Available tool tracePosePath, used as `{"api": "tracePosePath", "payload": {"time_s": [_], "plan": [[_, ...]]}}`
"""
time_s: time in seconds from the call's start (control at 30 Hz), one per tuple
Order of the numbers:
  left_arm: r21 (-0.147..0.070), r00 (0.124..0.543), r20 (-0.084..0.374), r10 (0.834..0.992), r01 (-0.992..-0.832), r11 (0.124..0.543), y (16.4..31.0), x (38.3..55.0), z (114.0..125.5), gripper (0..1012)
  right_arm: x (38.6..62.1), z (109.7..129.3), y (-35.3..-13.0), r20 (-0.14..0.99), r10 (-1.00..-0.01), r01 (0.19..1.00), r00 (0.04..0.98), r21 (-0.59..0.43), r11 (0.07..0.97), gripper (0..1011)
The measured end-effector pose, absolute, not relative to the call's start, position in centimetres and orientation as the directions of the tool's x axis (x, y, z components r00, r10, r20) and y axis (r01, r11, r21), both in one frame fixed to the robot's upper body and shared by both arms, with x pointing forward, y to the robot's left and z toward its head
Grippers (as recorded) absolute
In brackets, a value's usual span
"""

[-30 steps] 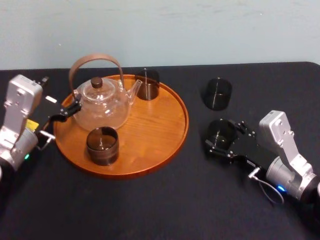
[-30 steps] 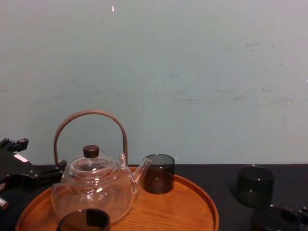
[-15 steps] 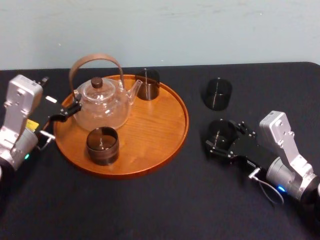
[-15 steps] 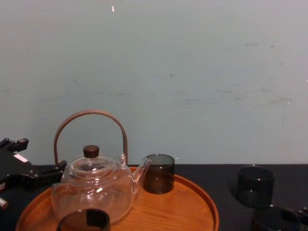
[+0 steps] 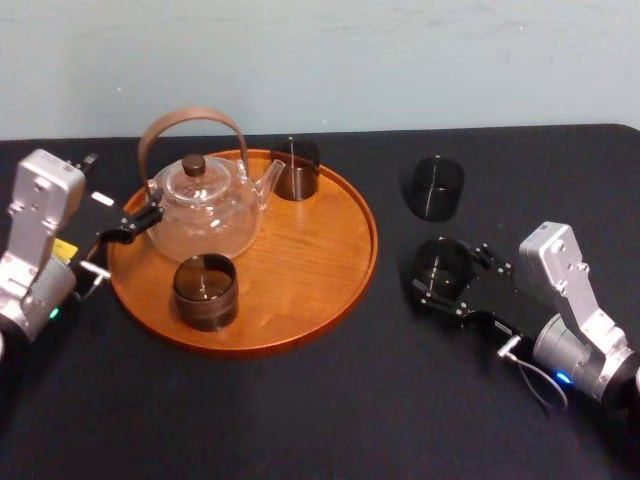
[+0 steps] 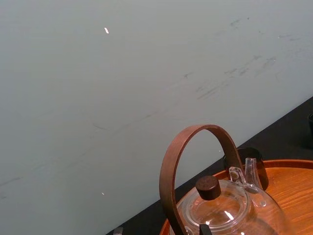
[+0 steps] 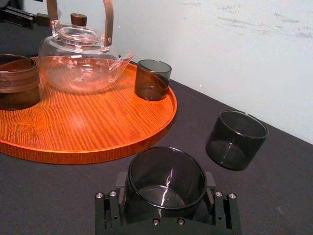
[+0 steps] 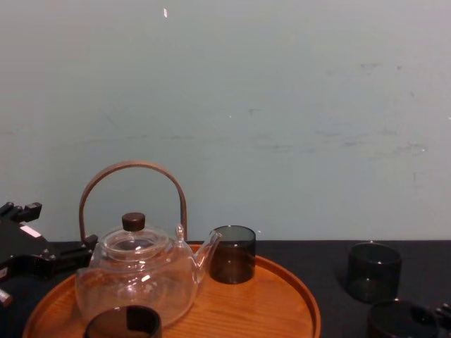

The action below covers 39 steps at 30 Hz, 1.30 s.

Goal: Pick up the glass from the table and place it on the tray.

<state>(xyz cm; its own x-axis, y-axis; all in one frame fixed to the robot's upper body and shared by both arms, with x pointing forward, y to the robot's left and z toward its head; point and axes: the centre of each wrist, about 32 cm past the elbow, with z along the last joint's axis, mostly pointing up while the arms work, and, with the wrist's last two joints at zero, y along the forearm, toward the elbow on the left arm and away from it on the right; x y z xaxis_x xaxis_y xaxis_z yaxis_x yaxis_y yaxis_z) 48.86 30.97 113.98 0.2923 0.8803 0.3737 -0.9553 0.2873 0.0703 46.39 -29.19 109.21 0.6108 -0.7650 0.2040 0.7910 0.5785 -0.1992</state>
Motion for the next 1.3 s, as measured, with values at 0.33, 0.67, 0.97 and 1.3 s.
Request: {"api": "tracePosePath", "payload": {"time_s": [0.33,0.67,0.97,1.3], "plan": [[0.070,0.292,0.374,0.880,-0.955,0.287,31.0,48.9,114.0,1010,46.6,109.9,-28.8,0.180,-0.745,0.766,0.642,-0.193,0.613,930],[0.070,0.292,0.374,0.880,-0.955,0.287,31.0,48.9,114.0,1010,47.9,112.1,-26.7,0.186,-0.730,0.754,0.657,-0.169,0.635,929],[0.070,0.292,0.374,0.880,-0.955,0.287,31.0,48.9,114.0,1009,49.7,114.0,-23.9,0.208,-0.698,0.728,0.685,-0.157,0.667,929],[0.070,0.292,0.374,0.880,-0.955,0.287,31.0,48.9,114.0,1010,51.0,114.5,-21.0,0.214,-0.661,0.694,0.719,-0.168,0.700,929]]}}
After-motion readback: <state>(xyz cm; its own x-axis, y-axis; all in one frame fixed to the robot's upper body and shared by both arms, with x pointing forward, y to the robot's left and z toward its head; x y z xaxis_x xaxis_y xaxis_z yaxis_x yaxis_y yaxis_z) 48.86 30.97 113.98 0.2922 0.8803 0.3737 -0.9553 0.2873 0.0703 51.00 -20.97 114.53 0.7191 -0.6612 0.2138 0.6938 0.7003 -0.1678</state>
